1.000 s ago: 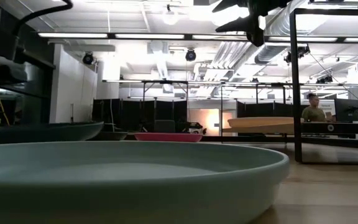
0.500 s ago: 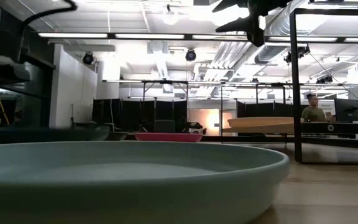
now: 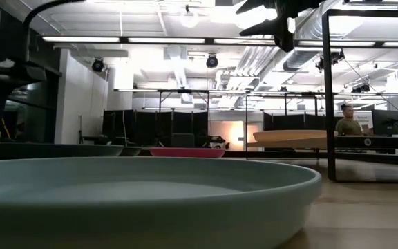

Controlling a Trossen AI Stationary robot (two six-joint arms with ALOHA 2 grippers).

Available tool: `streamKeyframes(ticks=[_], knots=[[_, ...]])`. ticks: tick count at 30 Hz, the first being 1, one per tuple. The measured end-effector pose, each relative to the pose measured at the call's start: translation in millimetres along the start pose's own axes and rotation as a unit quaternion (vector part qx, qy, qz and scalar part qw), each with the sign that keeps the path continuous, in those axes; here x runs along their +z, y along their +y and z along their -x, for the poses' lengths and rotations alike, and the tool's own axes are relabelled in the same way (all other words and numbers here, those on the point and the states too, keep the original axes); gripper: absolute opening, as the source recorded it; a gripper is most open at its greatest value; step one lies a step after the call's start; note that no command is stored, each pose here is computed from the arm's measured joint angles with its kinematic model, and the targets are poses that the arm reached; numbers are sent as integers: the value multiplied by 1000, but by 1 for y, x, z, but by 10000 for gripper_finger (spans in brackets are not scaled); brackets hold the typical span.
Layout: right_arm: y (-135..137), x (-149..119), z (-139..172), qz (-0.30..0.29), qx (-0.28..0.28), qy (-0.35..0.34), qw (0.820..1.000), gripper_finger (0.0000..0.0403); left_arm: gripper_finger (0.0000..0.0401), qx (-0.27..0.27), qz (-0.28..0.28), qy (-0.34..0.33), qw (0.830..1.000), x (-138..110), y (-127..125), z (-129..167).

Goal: Place and stack plates onto a shelf
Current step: Put the dark green plate on the shelf

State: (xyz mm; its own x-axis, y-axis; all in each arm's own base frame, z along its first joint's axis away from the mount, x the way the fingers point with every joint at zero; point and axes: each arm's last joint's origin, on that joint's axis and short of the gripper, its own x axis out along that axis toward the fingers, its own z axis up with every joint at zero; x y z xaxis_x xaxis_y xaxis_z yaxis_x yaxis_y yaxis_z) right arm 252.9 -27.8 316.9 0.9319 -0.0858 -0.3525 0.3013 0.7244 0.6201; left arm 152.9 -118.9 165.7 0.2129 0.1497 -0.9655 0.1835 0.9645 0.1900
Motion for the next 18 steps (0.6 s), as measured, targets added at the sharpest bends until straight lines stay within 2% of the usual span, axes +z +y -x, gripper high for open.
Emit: streamKeyframes(ticks=[5,10,13,17,18], knots=[[0,0,0,0,0,0,1000,172,136,-19,8,-6,1000,-2,-2,-7],[0,0,0,0,0,0,1000,172,127,-15,14,-9,1000,-4,0,-14],[0,0,0,-5,0,0,1000,172,94,-18,25,-14,999,0,3,-12],[0,0,0,-6,0,0,1000,172,19,-28,32,-13,999,5,6,-10],[0,0,0,-8,0,0,1000,172,10,-30,37,-11,999,7,8,-9]])
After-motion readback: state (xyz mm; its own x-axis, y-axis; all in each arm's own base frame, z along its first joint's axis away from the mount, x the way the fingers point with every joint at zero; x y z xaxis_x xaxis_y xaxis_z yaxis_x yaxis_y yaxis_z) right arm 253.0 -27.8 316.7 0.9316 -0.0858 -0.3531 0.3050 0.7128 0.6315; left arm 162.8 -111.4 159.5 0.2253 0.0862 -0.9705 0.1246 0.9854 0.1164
